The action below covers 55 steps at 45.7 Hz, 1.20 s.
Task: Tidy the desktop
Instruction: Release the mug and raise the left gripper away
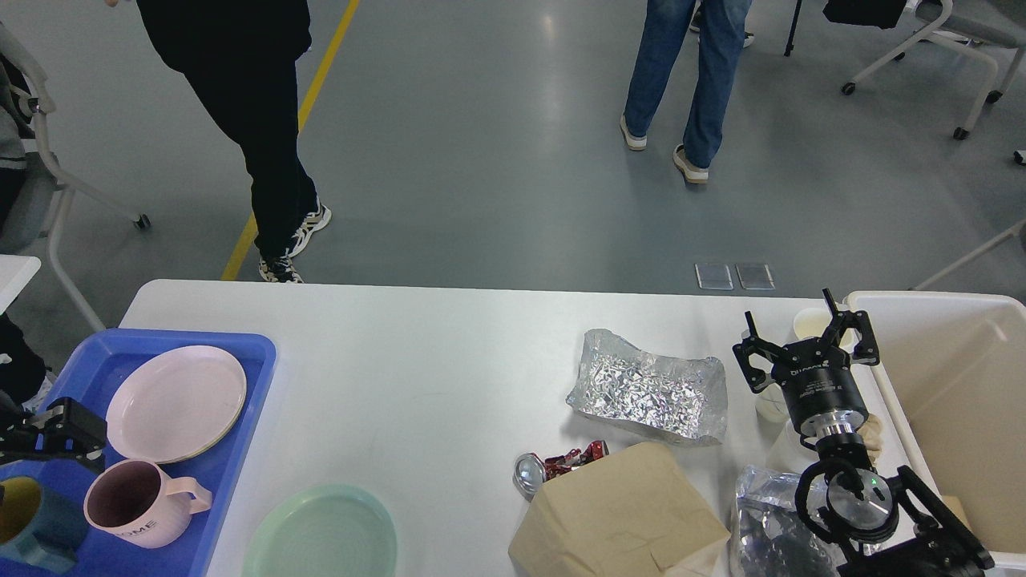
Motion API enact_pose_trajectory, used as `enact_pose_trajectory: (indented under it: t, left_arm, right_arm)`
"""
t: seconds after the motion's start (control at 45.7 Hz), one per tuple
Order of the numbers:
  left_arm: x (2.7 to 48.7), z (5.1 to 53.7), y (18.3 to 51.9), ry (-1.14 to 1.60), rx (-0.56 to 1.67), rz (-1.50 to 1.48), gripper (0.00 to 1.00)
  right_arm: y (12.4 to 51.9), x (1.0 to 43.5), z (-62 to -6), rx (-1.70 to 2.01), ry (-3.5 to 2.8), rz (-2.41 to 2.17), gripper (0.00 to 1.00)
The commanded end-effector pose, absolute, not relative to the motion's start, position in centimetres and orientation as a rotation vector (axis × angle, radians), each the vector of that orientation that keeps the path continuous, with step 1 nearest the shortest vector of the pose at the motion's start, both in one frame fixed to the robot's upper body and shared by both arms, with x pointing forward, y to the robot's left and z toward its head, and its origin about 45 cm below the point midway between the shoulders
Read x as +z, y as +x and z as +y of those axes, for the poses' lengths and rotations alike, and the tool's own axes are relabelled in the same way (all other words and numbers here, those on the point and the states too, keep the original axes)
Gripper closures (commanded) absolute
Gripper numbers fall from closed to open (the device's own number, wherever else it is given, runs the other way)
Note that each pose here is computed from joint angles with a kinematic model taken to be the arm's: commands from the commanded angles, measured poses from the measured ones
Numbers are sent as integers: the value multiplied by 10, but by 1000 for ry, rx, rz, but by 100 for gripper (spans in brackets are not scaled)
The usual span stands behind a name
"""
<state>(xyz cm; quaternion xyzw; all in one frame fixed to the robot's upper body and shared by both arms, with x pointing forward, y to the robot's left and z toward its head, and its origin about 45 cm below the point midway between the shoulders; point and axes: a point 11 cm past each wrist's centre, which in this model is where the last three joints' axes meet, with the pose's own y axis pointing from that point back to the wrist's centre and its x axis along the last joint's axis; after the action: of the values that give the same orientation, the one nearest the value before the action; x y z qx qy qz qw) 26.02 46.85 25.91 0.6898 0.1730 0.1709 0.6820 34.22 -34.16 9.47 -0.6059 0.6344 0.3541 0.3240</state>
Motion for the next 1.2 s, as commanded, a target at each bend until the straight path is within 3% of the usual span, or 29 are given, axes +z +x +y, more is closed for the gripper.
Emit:
enact_pose_trajectory:
  t: [0.0, 0.35, 0.679, 0.919, 1.182]
  left_arm:
    - [301, 450, 280, 1573, 359, 304, 4]
    - [411, 346, 322, 1488, 355, 60, 4]
    - [491, 245, 304, 1407, 295, -47, 4]
    - [501, 214, 299, 1421, 254, -127, 4]
    - [492, 216, 301, 1439, 234, -106, 4]
  right_arm:
    - [342, 95, -342, 928, -1590, 1665, 0]
    - [342, 95, -342, 928, -1590, 1665, 0]
    - [342, 95, -342, 928, -1590, 1665, 0]
    - [343, 95, -342, 927, -1591, 1664, 0]
    - [342, 95, -342, 928, -1590, 1665, 0]
